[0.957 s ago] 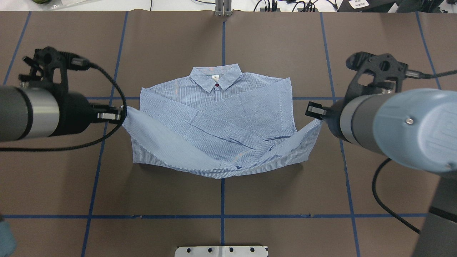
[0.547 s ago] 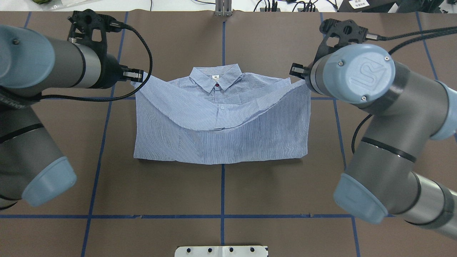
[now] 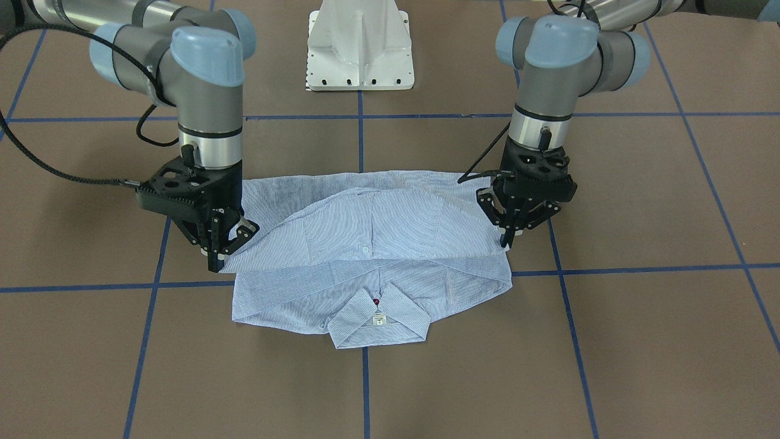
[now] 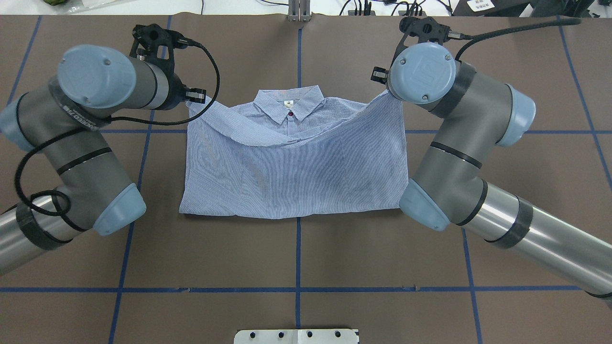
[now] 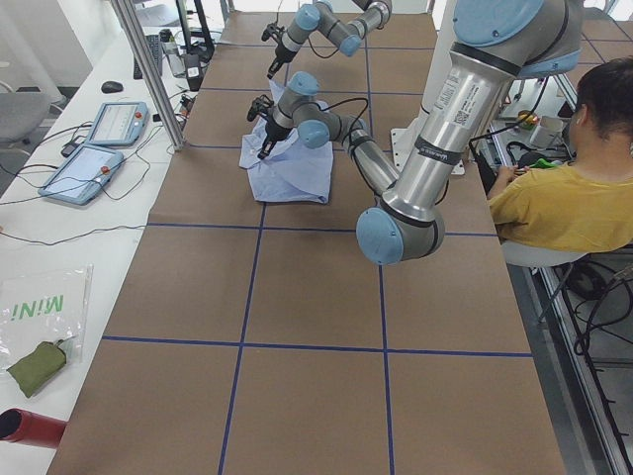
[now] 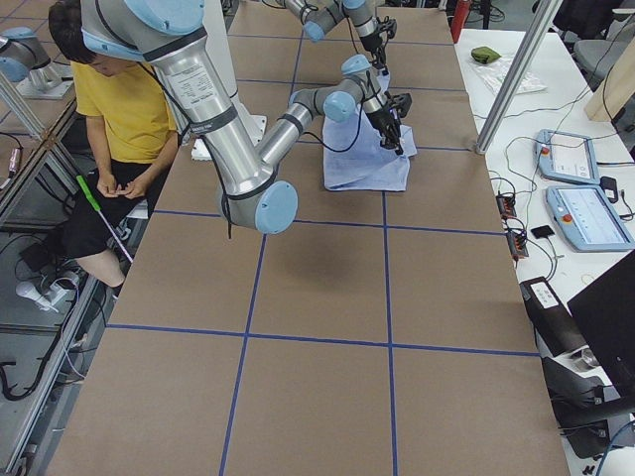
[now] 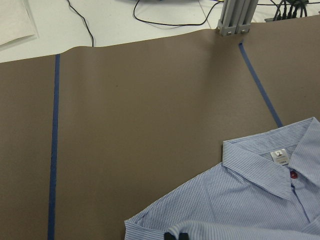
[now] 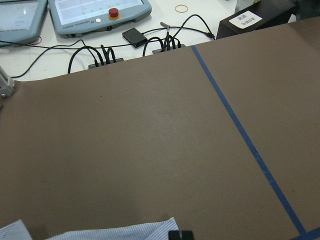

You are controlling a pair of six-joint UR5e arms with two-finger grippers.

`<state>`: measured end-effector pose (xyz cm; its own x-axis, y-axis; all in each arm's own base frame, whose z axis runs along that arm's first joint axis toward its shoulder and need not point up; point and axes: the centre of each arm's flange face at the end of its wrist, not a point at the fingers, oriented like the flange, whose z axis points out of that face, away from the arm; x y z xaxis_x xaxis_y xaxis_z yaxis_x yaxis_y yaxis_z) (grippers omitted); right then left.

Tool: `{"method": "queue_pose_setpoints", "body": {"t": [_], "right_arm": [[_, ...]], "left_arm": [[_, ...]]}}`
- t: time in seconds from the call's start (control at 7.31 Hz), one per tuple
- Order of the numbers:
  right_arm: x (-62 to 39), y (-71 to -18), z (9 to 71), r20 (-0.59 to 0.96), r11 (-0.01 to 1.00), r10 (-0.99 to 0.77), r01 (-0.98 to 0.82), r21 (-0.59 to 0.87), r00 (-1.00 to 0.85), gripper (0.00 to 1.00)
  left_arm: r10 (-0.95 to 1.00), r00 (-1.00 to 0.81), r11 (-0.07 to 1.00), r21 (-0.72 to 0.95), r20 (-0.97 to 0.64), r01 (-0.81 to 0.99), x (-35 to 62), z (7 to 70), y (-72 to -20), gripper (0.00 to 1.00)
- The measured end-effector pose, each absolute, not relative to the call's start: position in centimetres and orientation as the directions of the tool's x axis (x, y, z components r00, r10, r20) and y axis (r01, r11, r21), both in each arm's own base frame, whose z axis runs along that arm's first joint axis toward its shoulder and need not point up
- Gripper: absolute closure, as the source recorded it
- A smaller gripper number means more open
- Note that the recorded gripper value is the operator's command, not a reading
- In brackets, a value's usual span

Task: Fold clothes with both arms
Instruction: 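Lay the hem down near the collar and open both grippers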

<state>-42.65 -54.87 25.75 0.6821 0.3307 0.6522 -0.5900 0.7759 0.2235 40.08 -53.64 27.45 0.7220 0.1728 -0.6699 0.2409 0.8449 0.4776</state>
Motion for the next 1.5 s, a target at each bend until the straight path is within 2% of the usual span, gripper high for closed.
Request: {"method": "queue_pose_setpoints", "body": {"t": [0.41,0.82,0.96,1.09,1.5], "right_arm": [[-45.7,-57.5,30.7,0.619,0.789,0.328,-0.567,0.236,0.713,1.00],[-47.2,-58.8,30.5,0.618,0.792,0.323,-0.562,0.238,0.717,1.00],[-47.3,-58.9,30.3,0.627,0.792,0.318,-0.563,0.237,0.711,0.01],[-47.4,-59.0,30.1,0.635,0.791,0.313,-0.564,0.237,0.706,0.00],[-45.9,-59.4,29.4,0.660,0.824,0.281,-0.528,0.205,0.696,0.00]], "left_arm": [[0.206,0.733,0.828,0.515,-0.648,0.222,44.0,34.6,-57.1,1.00],[0.236,0.730,0.816,0.539,-0.641,0.209,45.0,35.0,-57.9,1.00],[0.239,0.727,0.814,0.541,-0.643,0.211,45.1,34.7,-58.1,0.47],[0.245,0.725,0.812,0.545,-0.644,0.210,45.0,34.4,-58.1,0.00],[0.360,0.671,0.784,0.600,-0.648,0.159,44.1,33.4,-57.6,0.00]]}}
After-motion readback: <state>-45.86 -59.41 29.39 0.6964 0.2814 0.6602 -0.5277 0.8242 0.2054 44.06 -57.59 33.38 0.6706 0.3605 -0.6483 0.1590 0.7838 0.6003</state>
